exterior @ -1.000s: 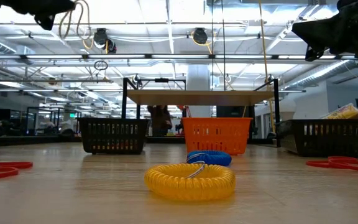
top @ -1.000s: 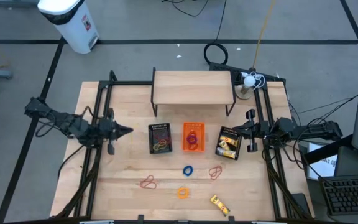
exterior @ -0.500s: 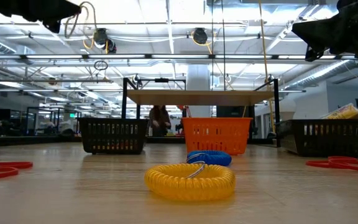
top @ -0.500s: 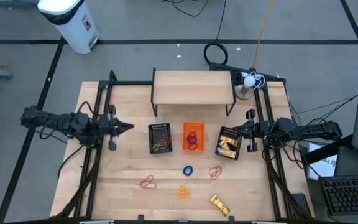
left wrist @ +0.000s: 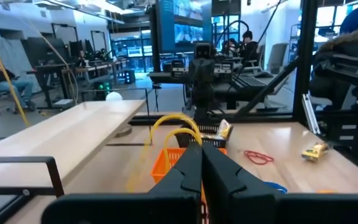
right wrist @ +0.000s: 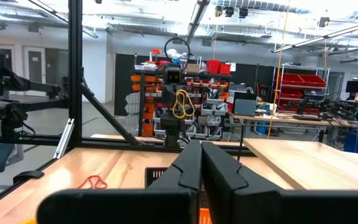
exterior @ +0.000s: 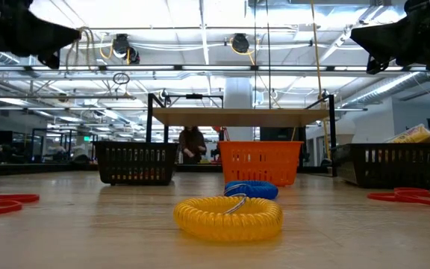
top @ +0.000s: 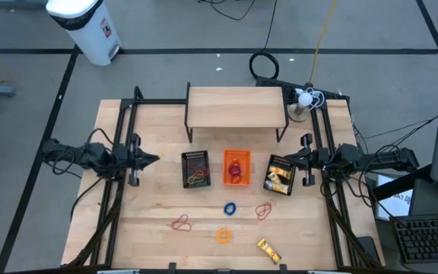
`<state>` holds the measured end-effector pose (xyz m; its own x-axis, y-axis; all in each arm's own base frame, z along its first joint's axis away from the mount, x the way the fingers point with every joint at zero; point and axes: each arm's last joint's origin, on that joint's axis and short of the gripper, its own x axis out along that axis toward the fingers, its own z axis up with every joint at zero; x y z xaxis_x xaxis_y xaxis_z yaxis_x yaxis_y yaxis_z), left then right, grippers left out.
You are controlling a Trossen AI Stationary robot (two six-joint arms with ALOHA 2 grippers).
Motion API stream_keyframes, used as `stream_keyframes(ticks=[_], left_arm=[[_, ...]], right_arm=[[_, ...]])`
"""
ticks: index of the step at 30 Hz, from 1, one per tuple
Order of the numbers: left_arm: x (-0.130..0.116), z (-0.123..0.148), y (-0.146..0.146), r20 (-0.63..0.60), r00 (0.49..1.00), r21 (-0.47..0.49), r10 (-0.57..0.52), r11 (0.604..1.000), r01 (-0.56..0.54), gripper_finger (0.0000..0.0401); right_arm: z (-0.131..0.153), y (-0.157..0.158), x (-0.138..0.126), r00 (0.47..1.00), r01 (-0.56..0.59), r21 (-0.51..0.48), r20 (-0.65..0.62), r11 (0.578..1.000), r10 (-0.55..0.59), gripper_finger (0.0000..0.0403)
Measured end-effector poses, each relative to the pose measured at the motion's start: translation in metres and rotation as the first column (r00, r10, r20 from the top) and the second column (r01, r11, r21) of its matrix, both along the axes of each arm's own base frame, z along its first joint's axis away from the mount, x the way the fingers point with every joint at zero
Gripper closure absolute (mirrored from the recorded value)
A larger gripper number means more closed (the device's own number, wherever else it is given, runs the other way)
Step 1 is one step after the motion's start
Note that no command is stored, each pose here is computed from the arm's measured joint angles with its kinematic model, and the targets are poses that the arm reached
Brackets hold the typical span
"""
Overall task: Pick & Place Office Desk Supplies
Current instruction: Put the yellow rubber band into the left black bin
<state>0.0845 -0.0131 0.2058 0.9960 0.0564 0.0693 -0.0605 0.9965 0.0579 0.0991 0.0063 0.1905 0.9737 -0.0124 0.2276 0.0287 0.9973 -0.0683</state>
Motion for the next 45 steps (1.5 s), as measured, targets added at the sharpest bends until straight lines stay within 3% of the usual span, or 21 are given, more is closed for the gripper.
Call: stream_keyframes(ticks=[8,14,17,25,32,38,45], left_arm=[[0.004,-0.015,-0.001,-0.041,0.999,0.014,-0.002,1.000,0.003,0.0401],[0.006,-0.012,0.000,-0.037,0.998,-0.107,0.042,0.993,-0.046,0.0401],[0.010,-0.005,-0.001,-0.075,0.996,-0.121,0.048,0.991,-0.057,0.0401],[0.053,0.028,-0.011,-0.282,0.954,-0.085,0.107,0.987,-0.135,0.0401],[0.112,0.046,-0.026,-0.461,0.875,-0.001,0.148,0.986,-0.167,0.0401],[0.144,0.025,-0.024,-0.645,0.734,0.051,0.214,0.970,-0.238,0.0401],[0.163,-0.007,-0.016,-0.749,0.628,0.038,0.214,0.959,-0.282,0.0401]], right_arm=[[0.000,0.000,0.000,1.000,0.000,0.000,0.000,1.000,0.000,0.0399],[0.000,0.000,0.000,1.000,0.000,0.000,0.000,1.000,0.000,0.0399],[0.000,0.000,0.000,1.000,0.000,0.000,0.000,1.000,0.000,0.0399],[0.000,0.000,0.000,1.000,-0.001,0.004,0.001,1.000,0.001,0.0399],[0.000,0.000,0.000,1.000,-0.001,0.004,-0.004,1.000,0.001,0.0399],[-0.001,0.000,0.000,1.000,-0.001,0.003,-0.015,1.000,0.001,0.0399],[-0.001,0.000,0.000,1.000,-0.001,0.003,-0.014,1.000,0.001,0.0399]])
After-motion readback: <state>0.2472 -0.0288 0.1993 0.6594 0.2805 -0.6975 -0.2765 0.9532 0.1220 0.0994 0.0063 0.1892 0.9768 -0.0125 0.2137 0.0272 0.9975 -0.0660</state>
